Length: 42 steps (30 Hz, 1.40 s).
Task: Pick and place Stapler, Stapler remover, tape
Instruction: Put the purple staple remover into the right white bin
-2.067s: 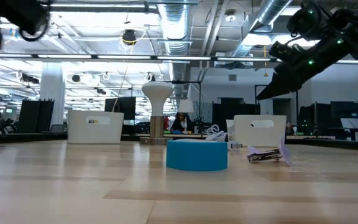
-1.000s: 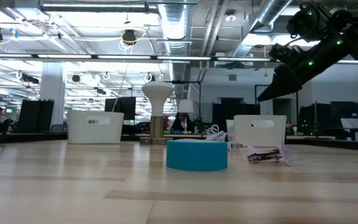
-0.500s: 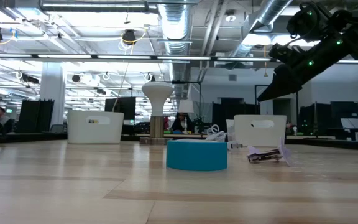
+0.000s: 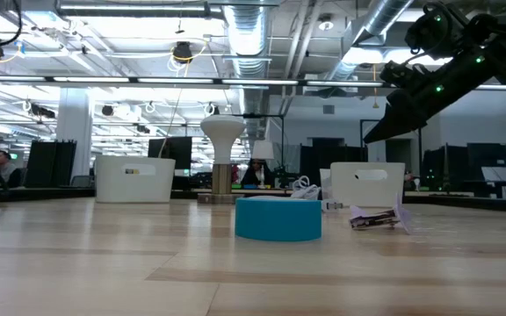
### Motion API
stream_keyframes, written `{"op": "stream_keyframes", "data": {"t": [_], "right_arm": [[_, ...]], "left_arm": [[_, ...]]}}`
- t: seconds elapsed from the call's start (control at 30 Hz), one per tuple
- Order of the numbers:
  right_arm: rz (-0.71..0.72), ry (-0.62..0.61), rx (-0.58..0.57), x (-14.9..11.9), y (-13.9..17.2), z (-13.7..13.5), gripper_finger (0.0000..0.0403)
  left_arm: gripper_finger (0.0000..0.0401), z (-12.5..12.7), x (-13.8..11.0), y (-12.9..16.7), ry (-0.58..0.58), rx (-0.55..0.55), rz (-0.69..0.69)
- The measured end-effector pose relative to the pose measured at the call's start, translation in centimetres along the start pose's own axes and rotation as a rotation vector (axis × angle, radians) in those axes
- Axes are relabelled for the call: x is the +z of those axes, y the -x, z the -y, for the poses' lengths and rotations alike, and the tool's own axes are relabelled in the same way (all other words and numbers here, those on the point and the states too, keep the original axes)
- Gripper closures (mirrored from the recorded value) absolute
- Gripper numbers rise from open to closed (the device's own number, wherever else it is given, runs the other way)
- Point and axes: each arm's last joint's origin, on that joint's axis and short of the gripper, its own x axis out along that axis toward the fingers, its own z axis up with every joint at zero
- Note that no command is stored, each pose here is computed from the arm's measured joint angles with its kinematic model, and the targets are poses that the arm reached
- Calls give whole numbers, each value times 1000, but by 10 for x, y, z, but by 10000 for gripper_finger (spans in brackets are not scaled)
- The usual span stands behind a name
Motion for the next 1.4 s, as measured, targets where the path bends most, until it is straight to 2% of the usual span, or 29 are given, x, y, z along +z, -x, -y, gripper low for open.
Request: {"op": "stream_keyframes", "data": {"t": [0.13, 0.3, 0.4, 0.47, 0.57, 0.67, 1.17, 1.23, 1.4], "right_arm": [[0, 0, 0, 0, 0, 0, 403], [0, 0, 0, 0, 0, 0, 403], [-1, 0, 0, 0, 0, 0, 403], [0, 0, 0, 0, 0, 0, 403], [0, 0, 0, 0, 0, 0, 403], [-1, 0, -1, 0, 0, 0, 403], [-1, 0, -1, 0, 0, 0, 403], [-1, 1, -1, 0, 0, 0, 403], [-1, 3, -1, 0, 0, 0, 403]], "left_arm": [[304, 2, 2, 13, -4, -135, 23], [316, 18, 13, 26, -17, -369, 204], [324, 30, 18, 35, -111, -505, 325], [330, 35, 22, 40, -208, -548, 405], [340, 36, 27, 45, -312, -545, 503], [349, 35, 32, 48, -350, -527, 567], [360, 35, 39, 53, -395, -523, 627], [360, 35, 40, 53, -407, -503, 686], [357, 33, 46, 57, -396, -408, 936]]}}
